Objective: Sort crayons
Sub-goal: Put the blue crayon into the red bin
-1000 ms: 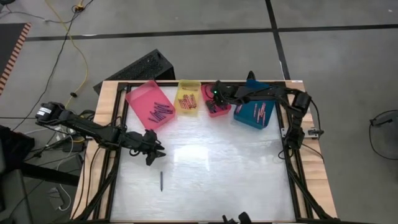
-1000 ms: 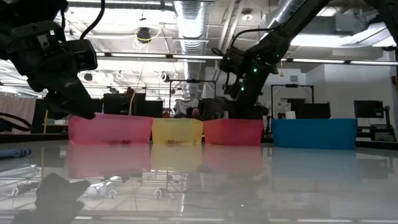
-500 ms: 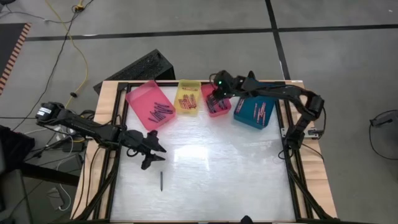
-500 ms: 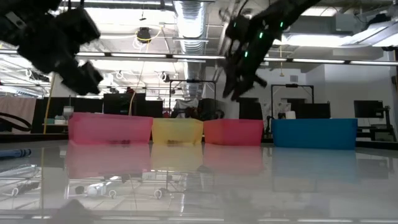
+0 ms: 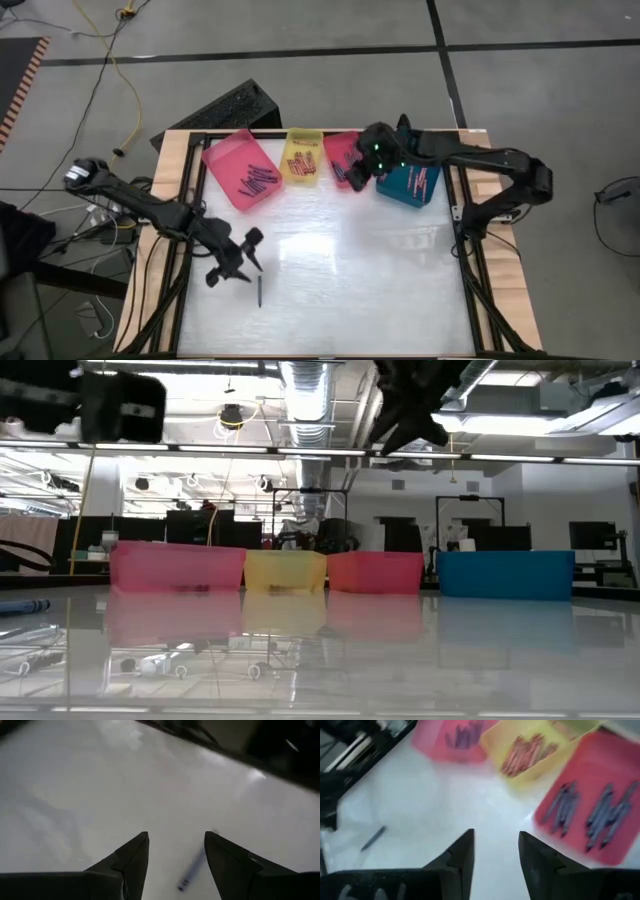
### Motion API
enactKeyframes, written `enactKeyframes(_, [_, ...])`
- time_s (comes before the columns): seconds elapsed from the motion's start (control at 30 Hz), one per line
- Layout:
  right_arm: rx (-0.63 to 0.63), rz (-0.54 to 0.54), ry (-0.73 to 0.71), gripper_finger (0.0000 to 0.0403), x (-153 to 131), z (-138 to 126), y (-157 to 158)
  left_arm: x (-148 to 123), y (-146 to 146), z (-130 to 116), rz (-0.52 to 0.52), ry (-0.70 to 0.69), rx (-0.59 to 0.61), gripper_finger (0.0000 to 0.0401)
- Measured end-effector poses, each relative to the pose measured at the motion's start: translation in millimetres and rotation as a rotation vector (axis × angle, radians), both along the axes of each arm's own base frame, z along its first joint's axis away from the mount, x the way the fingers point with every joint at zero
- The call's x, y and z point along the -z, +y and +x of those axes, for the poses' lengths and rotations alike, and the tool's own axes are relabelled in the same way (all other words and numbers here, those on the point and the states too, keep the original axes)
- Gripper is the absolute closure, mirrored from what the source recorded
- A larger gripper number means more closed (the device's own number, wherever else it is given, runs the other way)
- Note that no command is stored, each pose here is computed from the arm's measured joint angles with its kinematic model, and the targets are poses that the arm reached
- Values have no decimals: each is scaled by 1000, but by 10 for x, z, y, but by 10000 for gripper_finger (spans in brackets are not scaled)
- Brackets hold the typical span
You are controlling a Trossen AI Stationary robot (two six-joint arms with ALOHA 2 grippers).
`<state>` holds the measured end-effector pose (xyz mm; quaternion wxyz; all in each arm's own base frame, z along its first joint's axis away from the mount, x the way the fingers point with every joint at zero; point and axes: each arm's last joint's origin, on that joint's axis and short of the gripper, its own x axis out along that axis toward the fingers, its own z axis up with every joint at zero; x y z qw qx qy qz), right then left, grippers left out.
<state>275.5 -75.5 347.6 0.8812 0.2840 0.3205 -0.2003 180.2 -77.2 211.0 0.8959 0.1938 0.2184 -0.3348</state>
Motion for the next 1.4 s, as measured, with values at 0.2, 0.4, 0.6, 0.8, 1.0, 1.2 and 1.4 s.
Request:
enactKeyframes(0.2, [-98, 22, 36, 255, 46, 79, 386, 310, -165, 37, 229, 55, 232, 218])
enactKeyframes(0.4, [-161, -17, 146, 255, 138, 67, 645, 509, -222, 129, 271, 111, 264, 218])
enactKeyframes(0.6, [-171, -56, 252, 255, 201, -3, 751, 590, -274, 315, 213, 19, 285, 218])
enactKeyframes(0.8, [-205, -68, 291, 255, 220, -34, 801, 836, -336, 445, 155, 158, 387, 218])
enactKeyframes(1.0, [-205, -71, 290, 255, 219, -33, 800, 951, -415, 665, 188, 143, 470, 218])
enactKeyframes(1.2, [-208, -71, 289, 256, 219, -33, 811, 1099, -353, 802, 92, 243, 508, 235])
enactKeyframes(1.4, [-217, -72, 283, 256, 216, -29, 846, 1175, -282, 817, 81, 276, 515, 312])
